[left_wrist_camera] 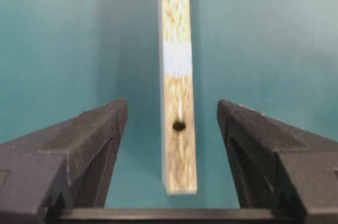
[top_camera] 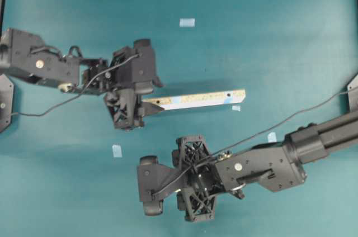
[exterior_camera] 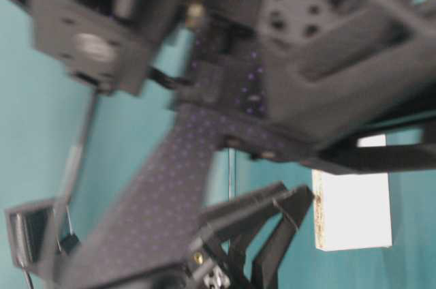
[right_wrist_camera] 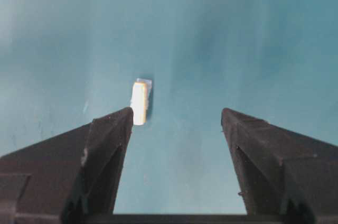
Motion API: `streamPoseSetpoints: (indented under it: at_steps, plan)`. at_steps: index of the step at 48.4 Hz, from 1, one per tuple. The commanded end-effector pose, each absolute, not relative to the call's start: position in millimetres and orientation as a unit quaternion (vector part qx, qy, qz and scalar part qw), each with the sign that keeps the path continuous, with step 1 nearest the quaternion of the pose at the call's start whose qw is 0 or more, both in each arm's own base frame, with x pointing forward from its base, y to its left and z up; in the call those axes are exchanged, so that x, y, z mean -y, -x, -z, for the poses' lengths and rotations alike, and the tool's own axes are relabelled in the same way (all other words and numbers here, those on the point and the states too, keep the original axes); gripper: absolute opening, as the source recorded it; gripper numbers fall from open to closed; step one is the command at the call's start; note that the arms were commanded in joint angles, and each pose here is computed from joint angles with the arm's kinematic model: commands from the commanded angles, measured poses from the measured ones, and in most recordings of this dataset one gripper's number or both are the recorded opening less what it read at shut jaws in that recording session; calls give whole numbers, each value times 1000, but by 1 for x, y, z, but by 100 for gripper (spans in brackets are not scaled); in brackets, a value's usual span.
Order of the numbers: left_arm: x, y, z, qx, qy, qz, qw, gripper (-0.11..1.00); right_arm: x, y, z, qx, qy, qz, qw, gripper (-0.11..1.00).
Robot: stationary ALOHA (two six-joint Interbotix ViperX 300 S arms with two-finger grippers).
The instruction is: Move the wooden board into place and insert the rod into its hole.
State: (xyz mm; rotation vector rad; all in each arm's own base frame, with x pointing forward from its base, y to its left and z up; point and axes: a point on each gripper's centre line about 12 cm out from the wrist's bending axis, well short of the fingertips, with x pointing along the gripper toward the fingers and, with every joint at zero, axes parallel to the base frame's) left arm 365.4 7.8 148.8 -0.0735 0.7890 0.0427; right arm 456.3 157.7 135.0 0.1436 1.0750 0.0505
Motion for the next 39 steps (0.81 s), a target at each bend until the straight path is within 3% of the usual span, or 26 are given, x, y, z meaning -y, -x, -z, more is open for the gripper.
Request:
streamPoseSetpoints:
  at_steps: [1, 14, 26, 39]
  plan:
    - [-8, -361, -160, -368, 32, -20, 929, 68, -169, -461, -153, -491, -72, -38, 867, 75]
    - [-8, -344, -159, -371, 32, -20, 928, 68, -176, -471, -149, -490, -72, -41, 868, 75]
    - [-8, -331, -157, -375, 32, -20, 926, 68, -178, -477, -141, -495, -73, -37, 865, 64]
    - [-7, -324, -159, -373, 35, -21, 927, 68, -178, -478, -130, -504, -72, -33, 860, 64]
